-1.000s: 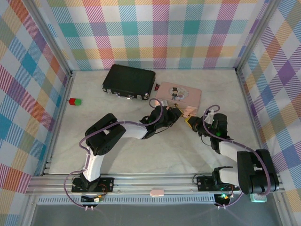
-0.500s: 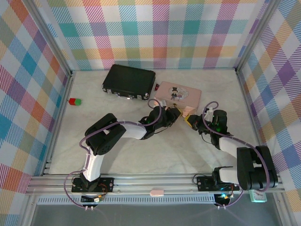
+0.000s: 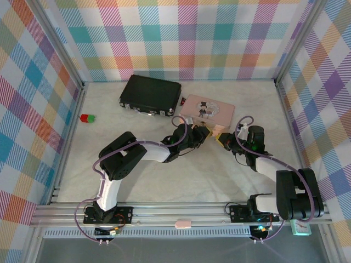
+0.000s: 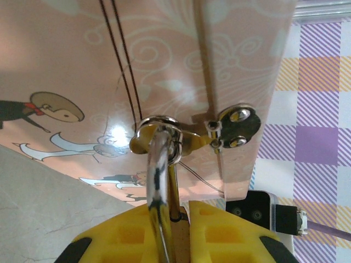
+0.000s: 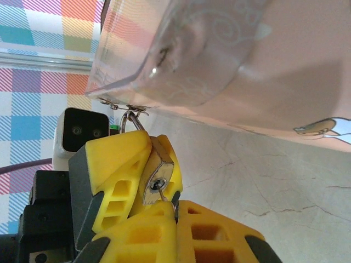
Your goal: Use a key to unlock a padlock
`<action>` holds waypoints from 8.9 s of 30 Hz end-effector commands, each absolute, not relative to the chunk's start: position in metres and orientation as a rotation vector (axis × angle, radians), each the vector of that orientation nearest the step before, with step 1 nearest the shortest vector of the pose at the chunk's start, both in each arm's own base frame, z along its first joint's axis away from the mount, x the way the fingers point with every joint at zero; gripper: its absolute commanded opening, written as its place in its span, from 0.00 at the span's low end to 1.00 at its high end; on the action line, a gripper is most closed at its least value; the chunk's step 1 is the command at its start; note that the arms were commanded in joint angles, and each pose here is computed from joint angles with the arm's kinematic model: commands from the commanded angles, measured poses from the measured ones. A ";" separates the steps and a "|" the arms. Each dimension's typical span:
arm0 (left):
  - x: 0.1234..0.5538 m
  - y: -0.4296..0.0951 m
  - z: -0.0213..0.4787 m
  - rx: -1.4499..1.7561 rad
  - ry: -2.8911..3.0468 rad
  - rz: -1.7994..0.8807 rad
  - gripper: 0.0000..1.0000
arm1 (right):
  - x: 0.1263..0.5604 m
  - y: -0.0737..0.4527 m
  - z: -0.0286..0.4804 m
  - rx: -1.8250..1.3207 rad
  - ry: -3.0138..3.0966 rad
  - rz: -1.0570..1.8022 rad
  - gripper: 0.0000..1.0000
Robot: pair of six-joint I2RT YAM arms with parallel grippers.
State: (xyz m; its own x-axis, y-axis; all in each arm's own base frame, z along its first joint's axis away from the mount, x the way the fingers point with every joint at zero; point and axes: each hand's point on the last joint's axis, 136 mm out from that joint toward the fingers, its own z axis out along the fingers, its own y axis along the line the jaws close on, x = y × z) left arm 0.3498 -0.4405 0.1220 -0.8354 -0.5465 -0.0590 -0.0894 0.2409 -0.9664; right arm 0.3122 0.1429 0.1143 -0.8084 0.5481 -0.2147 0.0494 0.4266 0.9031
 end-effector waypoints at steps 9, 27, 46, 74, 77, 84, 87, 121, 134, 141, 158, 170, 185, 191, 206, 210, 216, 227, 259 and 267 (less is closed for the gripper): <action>0.304 -0.476 0.192 -0.324 2.037 -1.949 0.00 | 0.325 0.147 0.131 0.467 2.138 1.356 0.00; 0.337 -0.457 0.174 -0.397 1.996 -1.692 0.00 | 0.290 0.135 0.117 0.582 2.205 1.225 0.00; 0.321 -0.455 0.070 -0.067 2.250 -1.368 0.02 | 0.289 0.114 0.132 0.506 2.219 1.048 0.00; 0.301 -0.413 0.198 -0.010 2.043 -1.572 0.62 | 0.295 0.145 0.157 0.594 2.107 1.321 0.00; 0.308 -0.419 0.201 -0.080 1.972 -1.661 0.64 | 0.299 0.150 0.162 0.615 2.075 1.378 0.00; 0.310 -0.431 0.185 -0.117 2.012 -1.657 0.64 | 0.302 0.151 0.171 0.633 2.034 1.405 0.00; 0.310 -0.432 0.181 -0.147 2.012 -1.665 0.61 | 0.305 0.152 0.171 0.649 2.022 1.418 0.00; 0.298 -0.403 0.210 0.402 2.056 -1.735 0.00 | 0.309 0.158 0.213 0.053 2.059 1.489 0.39; 0.246 -0.387 0.227 0.967 2.103 -1.592 0.00 | 0.290 0.179 0.230 -0.256 2.004 1.599 0.37; 0.244 -0.389 0.235 0.987 2.081 -1.624 0.00 | 0.273 0.194 0.233 -0.370 1.978 1.646 0.35; 0.255 -0.387 0.244 0.914 2.043 -1.651 0.00 | 0.250 0.210 0.218 -0.435 2.018 1.689 0.27; 0.262 -0.380 0.241 0.864 2.053 -1.637 0.00 | 0.249 0.210 0.216 -0.429 2.032 1.681 0.27; 0.260 -0.382 0.243 0.861 2.047 -1.679 0.00 | 0.255 0.213 0.217 -0.435 2.011 1.695 0.00; 0.312 -0.347 0.243 0.490 2.059 -1.562 0.64 | 0.262 0.208 0.201 -0.361 2.063 1.604 0.00; 0.341 -0.369 0.119 0.138 2.238 -1.267 0.74 | 0.285 0.162 0.168 -0.130 2.131 1.072 0.00; 0.339 -0.396 0.099 0.160 2.266 -1.259 0.74 | 0.283 0.148 0.165 -0.112 2.123 0.950 0.00; 0.331 -0.419 0.084 0.232 2.314 -1.205 0.73 | 0.274 0.146 0.168 -0.172 2.079 0.920 0.00; 0.332 -0.421 0.052 0.245 2.438 -1.014 0.72 | 0.245 0.180 0.213 -0.455 1.874 1.187 0.00; 0.340 -0.431 0.055 -0.049 2.404 -1.289 0.00 | 0.272 0.162 0.193 -0.207 1.999 1.183 0.00; 0.354 -0.435 0.098 -0.253 2.232 -1.469 0.00 | 0.282 0.139 0.156 0.161 2.124 1.192 0.00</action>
State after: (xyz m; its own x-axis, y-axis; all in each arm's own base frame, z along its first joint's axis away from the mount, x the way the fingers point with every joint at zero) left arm 0.3489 -0.4334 0.0753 -0.8827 -0.2885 -0.3710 0.1733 0.5340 -0.8275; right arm 0.2784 0.1486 0.1724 -0.7255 0.3244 -0.6069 -0.3601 0.5726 0.7365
